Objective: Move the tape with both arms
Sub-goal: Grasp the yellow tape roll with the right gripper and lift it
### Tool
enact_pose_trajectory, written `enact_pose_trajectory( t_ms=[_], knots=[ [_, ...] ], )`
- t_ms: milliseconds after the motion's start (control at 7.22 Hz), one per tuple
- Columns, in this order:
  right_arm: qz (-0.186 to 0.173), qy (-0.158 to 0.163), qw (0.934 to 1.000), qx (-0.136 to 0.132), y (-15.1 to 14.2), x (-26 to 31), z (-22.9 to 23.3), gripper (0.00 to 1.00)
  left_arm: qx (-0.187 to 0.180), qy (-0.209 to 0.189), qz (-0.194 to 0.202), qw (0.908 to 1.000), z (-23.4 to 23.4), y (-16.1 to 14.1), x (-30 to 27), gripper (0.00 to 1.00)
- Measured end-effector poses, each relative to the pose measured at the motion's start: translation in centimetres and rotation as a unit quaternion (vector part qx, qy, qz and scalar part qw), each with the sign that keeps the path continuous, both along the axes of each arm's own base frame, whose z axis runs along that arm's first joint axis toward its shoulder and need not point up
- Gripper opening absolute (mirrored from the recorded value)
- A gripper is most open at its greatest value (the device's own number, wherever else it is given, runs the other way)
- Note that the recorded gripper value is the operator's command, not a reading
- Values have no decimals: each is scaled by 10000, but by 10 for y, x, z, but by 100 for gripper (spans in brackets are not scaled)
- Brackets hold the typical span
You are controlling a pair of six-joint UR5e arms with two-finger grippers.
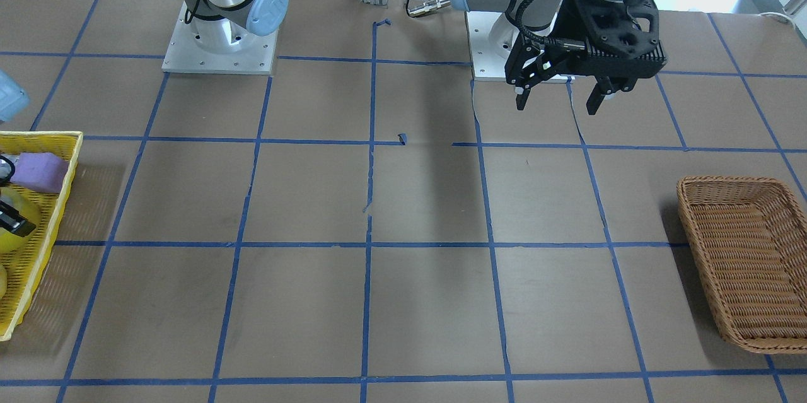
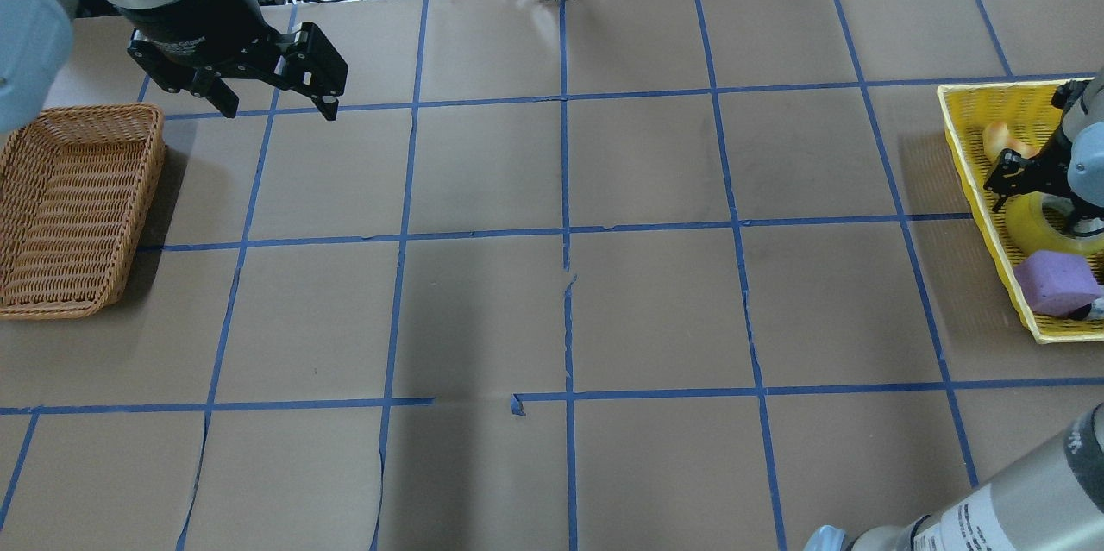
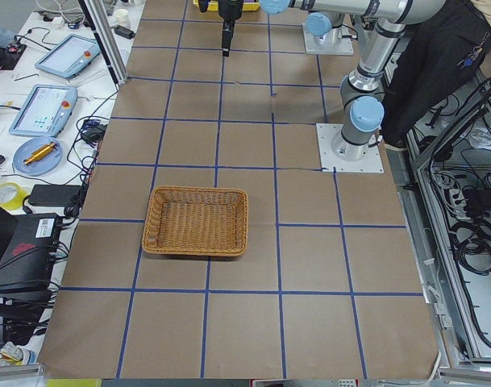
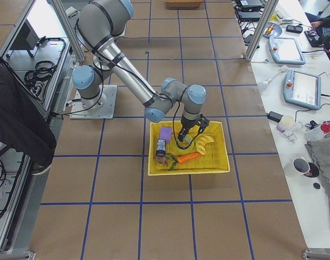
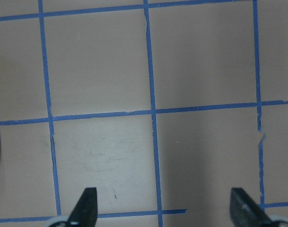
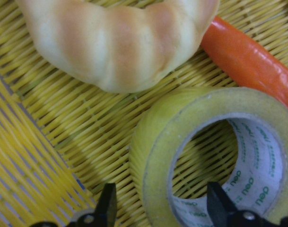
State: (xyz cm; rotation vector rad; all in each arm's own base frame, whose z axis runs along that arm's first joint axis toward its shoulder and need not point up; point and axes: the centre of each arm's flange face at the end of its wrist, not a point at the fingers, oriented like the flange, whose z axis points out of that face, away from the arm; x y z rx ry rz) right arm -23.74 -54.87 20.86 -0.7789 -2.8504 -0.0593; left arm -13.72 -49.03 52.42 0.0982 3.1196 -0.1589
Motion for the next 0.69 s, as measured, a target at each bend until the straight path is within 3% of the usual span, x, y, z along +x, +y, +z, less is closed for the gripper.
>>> enact_pose_trajectory(
  t_ms=[415, 692],
  knots=[
    [96, 139, 9997, -189, -6, -3, 29, 0, -4, 0, 0, 10000, 0, 0, 0, 100],
    [373, 263, 9972, -584, -12, 31, 98, 0, -2, 0, 0, 10000, 0, 0, 0, 100]
  ],
)
